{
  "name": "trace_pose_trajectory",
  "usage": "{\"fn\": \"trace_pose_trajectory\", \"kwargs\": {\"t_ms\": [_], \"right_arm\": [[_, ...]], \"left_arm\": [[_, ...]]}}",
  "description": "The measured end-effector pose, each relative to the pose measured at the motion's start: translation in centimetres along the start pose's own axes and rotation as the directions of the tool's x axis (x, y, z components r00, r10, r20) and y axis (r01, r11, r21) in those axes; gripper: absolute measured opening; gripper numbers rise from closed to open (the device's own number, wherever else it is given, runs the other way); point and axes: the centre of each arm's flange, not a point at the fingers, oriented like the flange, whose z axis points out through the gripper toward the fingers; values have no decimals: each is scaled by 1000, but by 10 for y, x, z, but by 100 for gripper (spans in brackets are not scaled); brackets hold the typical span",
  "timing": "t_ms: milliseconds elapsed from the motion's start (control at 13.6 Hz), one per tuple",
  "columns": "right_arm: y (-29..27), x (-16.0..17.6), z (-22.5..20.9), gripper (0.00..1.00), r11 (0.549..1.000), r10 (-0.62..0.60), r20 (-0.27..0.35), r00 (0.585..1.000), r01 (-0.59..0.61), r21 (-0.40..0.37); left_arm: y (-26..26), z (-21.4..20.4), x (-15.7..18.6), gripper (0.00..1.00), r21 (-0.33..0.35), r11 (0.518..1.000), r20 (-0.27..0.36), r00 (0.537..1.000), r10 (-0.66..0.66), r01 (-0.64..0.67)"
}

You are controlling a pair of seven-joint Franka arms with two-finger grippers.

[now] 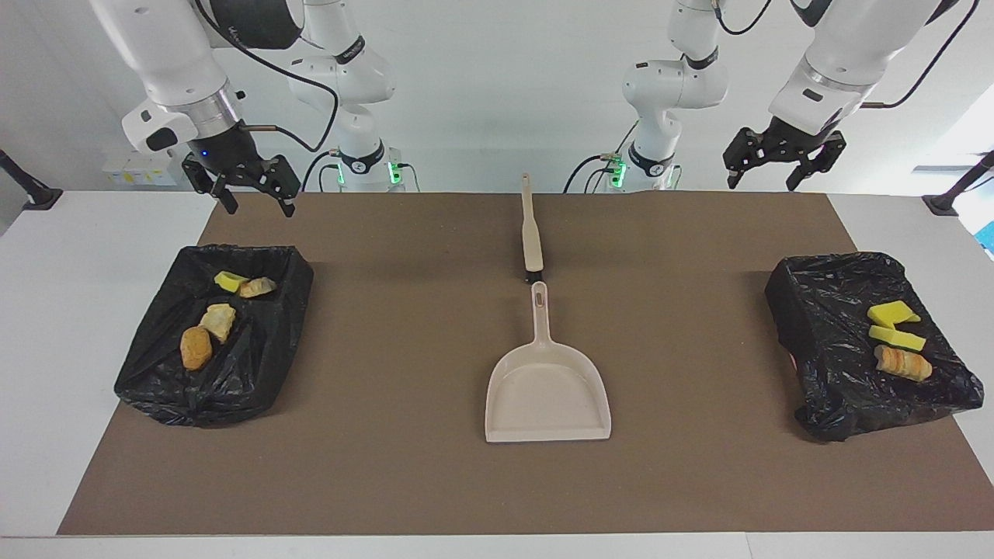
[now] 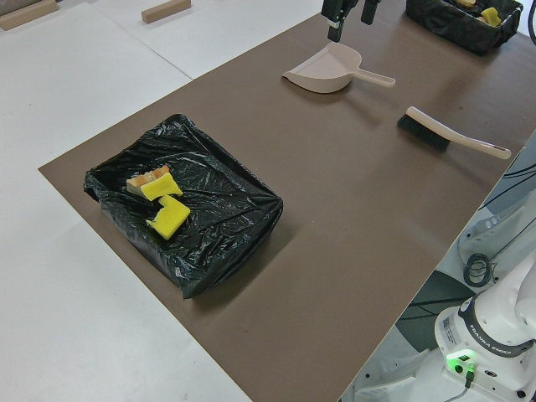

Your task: Sweep and dump trash in bin

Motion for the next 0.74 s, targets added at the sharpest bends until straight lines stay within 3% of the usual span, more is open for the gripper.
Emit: {"fn": "trace_pose_trajectory", "kwargs": {"t_ms": [295,736], "right_arm": [[0,0,0,100,1000,0,0,1000,0,0],[0,0,0,100,1000,0,0,1000,0,0]], "left_arm": [[-11,0,5,100,-1,1000,-40,999,-19,19],[-10,-1,6,100,-1,1000,-46,999,-19,19]]}}
